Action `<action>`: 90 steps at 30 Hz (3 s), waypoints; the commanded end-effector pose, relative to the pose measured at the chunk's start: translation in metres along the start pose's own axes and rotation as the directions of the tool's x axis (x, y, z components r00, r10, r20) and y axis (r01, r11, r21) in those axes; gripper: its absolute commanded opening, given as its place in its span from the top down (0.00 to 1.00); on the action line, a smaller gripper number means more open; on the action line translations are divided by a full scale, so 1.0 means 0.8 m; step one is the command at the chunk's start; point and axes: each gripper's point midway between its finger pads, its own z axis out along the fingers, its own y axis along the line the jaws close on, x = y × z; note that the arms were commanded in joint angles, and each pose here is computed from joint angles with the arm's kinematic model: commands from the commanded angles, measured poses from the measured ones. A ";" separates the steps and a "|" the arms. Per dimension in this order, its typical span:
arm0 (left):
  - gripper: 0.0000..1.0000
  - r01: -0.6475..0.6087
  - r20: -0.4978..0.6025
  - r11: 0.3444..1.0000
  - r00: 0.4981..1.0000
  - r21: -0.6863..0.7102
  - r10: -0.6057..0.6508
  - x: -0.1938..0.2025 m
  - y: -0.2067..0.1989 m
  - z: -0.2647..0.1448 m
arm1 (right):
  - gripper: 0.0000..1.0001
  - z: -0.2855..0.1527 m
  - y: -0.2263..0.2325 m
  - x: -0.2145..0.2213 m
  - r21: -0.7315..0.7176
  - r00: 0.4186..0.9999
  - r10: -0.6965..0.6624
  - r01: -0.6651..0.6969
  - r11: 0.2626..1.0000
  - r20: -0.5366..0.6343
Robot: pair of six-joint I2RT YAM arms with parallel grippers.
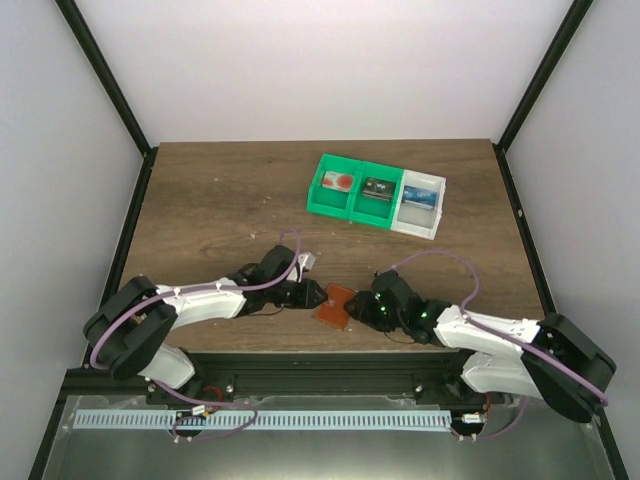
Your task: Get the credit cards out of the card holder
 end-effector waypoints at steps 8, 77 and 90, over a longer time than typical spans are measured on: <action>0.68 -0.079 -0.035 0.996 0.996 -0.035 0.078 0.000 0.008 0.018 | 0.57 0.026 -0.019 0.000 0.034 1.000 0.015 -0.015 0.999 0.015; 0.69 -0.115 -0.047 0.993 0.992 -0.002 0.115 -0.009 -0.021 0.014 | 0.99 0.004 0.024 -0.019 -0.078 0.994 -0.069 0.075 0.994 0.084; 0.62 -0.141 -0.135 0.990 0.981 -0.006 0.139 0.012 -0.007 0.042 | 0.99 0.003 0.031 -0.019 -0.096 0.993 -0.083 0.091 0.991 0.082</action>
